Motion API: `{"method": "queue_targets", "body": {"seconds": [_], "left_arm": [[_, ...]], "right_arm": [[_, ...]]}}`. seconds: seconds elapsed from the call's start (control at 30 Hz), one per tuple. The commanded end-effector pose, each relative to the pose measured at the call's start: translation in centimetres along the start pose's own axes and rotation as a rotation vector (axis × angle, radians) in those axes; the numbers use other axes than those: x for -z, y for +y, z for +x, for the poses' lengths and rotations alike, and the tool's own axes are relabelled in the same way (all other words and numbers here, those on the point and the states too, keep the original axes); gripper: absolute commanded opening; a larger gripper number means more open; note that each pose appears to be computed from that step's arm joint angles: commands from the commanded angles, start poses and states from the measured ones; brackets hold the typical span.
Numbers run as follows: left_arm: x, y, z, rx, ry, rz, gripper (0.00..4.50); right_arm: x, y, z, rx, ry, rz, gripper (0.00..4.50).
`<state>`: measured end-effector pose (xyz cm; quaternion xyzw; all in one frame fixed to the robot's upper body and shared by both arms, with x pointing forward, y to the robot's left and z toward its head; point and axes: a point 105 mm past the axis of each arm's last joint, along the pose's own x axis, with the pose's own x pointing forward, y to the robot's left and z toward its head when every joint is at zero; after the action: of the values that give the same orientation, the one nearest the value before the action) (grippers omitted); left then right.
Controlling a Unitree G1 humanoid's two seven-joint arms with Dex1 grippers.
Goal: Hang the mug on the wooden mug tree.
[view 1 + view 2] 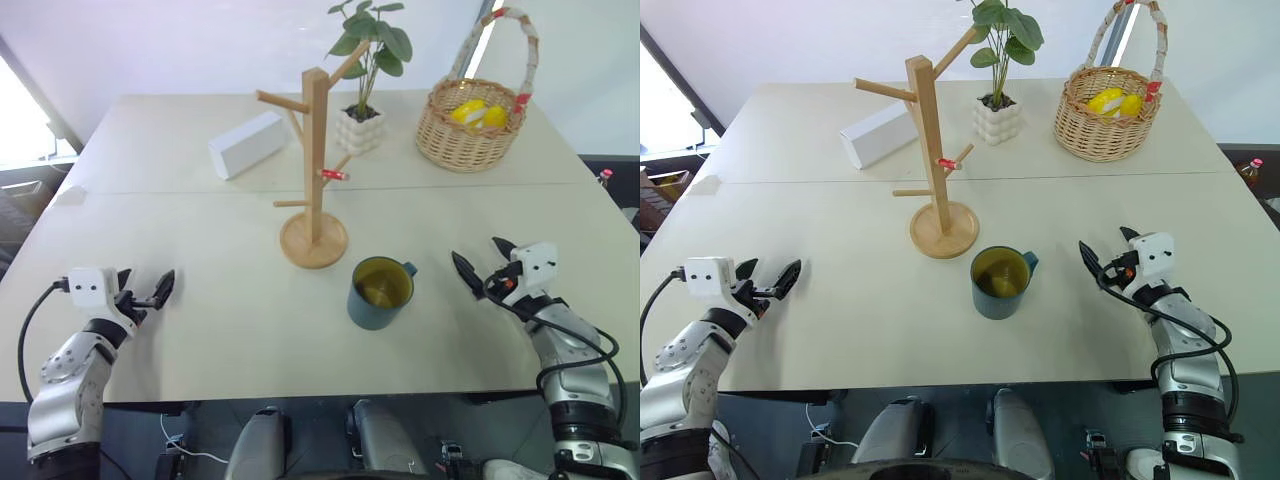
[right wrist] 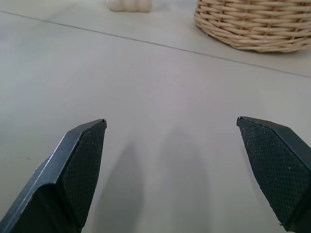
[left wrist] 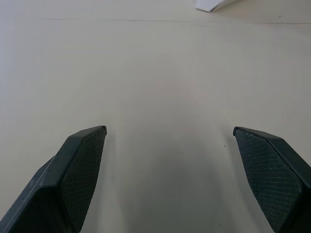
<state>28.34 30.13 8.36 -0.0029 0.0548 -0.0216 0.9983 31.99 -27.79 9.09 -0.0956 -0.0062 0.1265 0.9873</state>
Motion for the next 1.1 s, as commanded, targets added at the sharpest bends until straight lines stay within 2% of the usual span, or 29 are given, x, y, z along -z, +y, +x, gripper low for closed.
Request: {"method": "queue_targets", "body": {"seconds": [0.03,0.4,0.63,0.77,1.0,1.1], "left_arm": [[-1.5,-0.3,0.0,0.017,-0.054,0.015,4.5],[-2.1,-1.6,0.8,0.071,-0.061,0.001,4.5],[-2.2,-3.9,0.4,0.182,-0.06,0.017,4.5],[-2.4,-6.7,0.1,0.357,-0.05,0.057,4.5],[-1.5,-12.5,-2.1,0.728,0.022,0.114,4.5],[-1.3,-14.0,-2.8,0.831,0.039,0.133,4.5]], "right_arm": [[-1.5,-0.1,-0.1,0.001,-0.044,-0.026,4.46],[-1.7,0.1,-0.2,0.012,-0.048,-0.022,4.46],[-2.0,0.2,-0.6,0.011,-0.052,-0.028,4.46],[-2.4,0.5,-1.4,0.001,-0.055,-0.037,4.46],[-3.2,3.7,-4.0,-0.189,-0.03,-0.058,4.46],[-3.4,4.9,-4.6,-0.247,-0.011,-0.072,4.46]]}}
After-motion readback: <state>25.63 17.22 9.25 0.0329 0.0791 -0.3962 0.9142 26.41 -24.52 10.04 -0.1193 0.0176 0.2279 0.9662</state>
